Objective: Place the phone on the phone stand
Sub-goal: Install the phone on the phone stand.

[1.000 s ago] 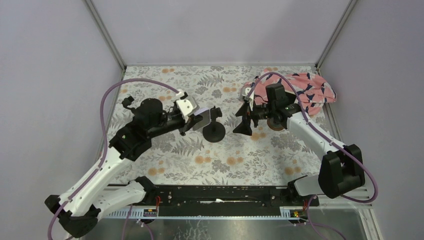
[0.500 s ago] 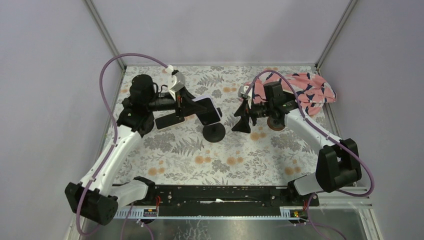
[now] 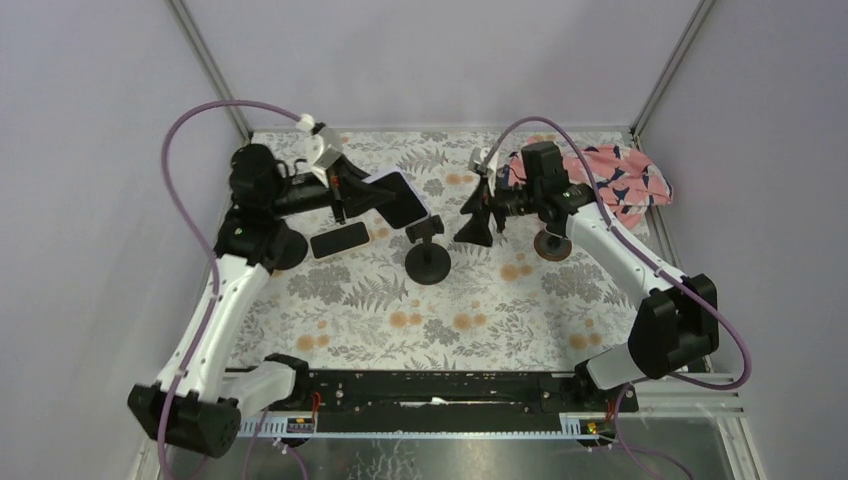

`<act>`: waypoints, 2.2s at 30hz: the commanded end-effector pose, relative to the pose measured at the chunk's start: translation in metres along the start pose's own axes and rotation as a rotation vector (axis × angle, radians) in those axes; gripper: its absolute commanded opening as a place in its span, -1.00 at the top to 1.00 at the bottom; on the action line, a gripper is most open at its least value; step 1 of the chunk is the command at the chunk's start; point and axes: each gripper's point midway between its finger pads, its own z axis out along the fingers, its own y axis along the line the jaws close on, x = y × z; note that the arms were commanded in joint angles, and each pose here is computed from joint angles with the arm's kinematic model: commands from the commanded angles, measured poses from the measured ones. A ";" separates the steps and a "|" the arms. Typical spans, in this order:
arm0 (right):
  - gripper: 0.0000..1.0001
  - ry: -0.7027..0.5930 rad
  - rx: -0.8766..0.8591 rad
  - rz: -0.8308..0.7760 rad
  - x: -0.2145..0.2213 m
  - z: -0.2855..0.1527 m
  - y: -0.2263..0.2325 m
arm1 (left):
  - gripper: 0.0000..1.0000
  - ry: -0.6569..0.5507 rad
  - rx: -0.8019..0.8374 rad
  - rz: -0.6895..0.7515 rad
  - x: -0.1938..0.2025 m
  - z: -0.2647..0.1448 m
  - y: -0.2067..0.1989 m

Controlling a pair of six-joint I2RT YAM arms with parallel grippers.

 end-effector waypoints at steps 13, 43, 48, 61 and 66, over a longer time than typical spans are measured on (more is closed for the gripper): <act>-0.78 0.066 -0.073 0.092 -0.027 0.041 0.019 | 1.00 -0.164 -0.236 0.155 -0.036 -0.045 -0.047; 0.85 -0.021 -0.119 0.045 -0.051 0.011 0.045 | 1.00 -0.214 -0.044 0.062 -0.027 -0.036 -0.073; 0.85 -0.017 -0.163 0.051 -0.031 -0.007 0.059 | 0.99 -0.226 0.064 0.053 -0.030 -0.030 -0.082; 0.18 0.054 -0.135 0.025 0.020 -0.026 0.071 | 0.99 -0.152 0.252 -0.029 -0.004 0.036 -0.094; -0.57 0.022 -0.112 0.003 0.007 -0.040 0.069 | 0.99 -0.160 0.234 -0.049 -0.002 0.045 -0.087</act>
